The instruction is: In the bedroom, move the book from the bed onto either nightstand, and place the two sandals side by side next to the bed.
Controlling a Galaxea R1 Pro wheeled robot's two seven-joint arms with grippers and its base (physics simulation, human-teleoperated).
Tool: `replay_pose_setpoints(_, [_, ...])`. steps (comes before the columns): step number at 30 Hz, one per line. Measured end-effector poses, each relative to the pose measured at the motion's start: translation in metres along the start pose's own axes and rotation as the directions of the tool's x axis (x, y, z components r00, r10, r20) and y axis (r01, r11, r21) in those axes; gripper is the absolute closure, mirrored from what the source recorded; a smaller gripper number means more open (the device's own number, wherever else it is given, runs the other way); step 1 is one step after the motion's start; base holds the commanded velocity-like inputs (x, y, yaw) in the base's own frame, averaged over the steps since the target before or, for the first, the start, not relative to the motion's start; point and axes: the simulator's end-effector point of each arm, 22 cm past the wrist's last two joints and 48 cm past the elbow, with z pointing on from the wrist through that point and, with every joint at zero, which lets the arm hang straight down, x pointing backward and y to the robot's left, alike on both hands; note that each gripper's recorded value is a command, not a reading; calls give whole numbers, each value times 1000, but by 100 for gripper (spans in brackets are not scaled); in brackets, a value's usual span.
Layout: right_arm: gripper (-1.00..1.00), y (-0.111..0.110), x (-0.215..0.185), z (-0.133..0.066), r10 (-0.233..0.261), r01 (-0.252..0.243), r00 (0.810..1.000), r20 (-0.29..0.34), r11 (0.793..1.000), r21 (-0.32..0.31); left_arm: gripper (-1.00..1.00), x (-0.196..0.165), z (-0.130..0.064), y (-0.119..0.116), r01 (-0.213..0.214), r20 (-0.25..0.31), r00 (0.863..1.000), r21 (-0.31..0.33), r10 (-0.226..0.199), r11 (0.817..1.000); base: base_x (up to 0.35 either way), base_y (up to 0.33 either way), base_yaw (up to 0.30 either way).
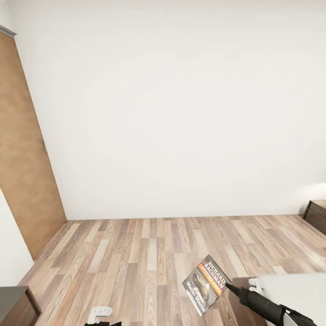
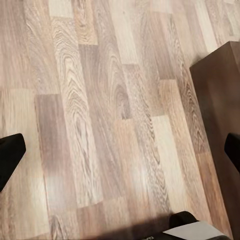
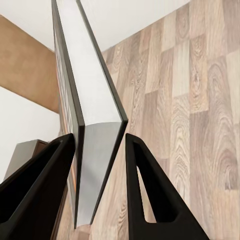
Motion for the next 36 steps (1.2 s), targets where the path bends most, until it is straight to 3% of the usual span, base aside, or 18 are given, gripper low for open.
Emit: replay_pose_setpoints(36, [100, 0, 0, 0, 0, 0, 1000, 0, 1000, -1, -100, 0, 0, 0, 0, 0, 1000, 0, 0, 1000, 332, 0, 0])
